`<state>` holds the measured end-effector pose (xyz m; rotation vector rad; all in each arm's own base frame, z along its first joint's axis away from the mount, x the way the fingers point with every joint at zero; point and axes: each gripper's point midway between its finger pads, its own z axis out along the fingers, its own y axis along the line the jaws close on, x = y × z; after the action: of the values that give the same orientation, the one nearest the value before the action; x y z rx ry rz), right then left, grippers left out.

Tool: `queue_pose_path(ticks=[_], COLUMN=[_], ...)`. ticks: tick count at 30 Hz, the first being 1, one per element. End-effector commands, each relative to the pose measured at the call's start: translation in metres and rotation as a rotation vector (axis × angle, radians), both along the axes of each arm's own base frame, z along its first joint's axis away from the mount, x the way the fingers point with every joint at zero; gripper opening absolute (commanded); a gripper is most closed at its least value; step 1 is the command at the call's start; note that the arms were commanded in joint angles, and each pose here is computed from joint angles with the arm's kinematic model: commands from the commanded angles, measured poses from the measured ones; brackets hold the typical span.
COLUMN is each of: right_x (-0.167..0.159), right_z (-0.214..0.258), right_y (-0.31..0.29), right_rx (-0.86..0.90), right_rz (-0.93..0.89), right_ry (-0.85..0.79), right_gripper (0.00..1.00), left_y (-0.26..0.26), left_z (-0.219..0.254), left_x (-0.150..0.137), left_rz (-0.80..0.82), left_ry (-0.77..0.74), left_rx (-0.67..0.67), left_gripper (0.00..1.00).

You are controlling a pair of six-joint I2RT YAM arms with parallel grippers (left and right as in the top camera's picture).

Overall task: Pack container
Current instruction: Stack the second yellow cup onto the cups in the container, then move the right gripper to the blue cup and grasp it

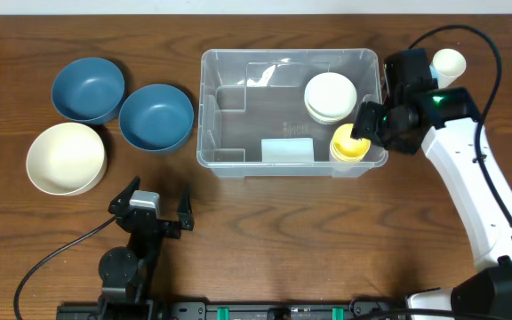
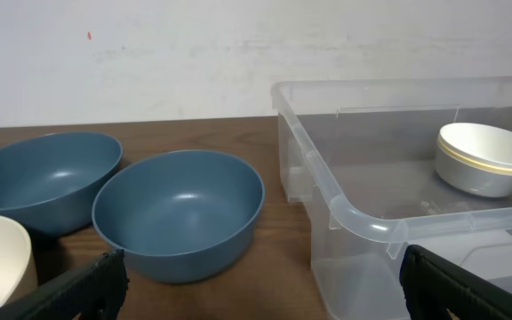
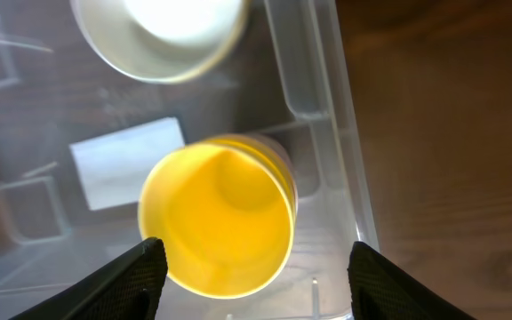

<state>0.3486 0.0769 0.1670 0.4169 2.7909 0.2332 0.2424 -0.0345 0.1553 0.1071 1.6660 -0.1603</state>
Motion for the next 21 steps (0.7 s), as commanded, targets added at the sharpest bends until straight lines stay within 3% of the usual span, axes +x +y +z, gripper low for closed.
queue_pose_path(ticks=[1, 9, 21], right_x=[0.022, 0.066, 0.12], right_z=[0.032, 0.044, -0.043], right_y=[-0.006, -0.077, -0.146], right_rx=[0.007, -0.115, -0.11], right_rz=[-0.011, -0.309, -0.513], right_ry=[-0.101, -0.241, -0.18], right_gripper=[0.68, 0.66, 0.7], left_y=[-0.001, -0.001, -0.001], left_z=[-0.016, -0.016, -0.016], left_x=[-0.001, -0.001, -0.001], left_rz=[-0.013, -0.013, -0.013], left_ry=[0.043, 0.043, 0.043], left_rx=[0.018, 0.018, 0.018], left_gripper=[0.98, 0.98, 0.98])
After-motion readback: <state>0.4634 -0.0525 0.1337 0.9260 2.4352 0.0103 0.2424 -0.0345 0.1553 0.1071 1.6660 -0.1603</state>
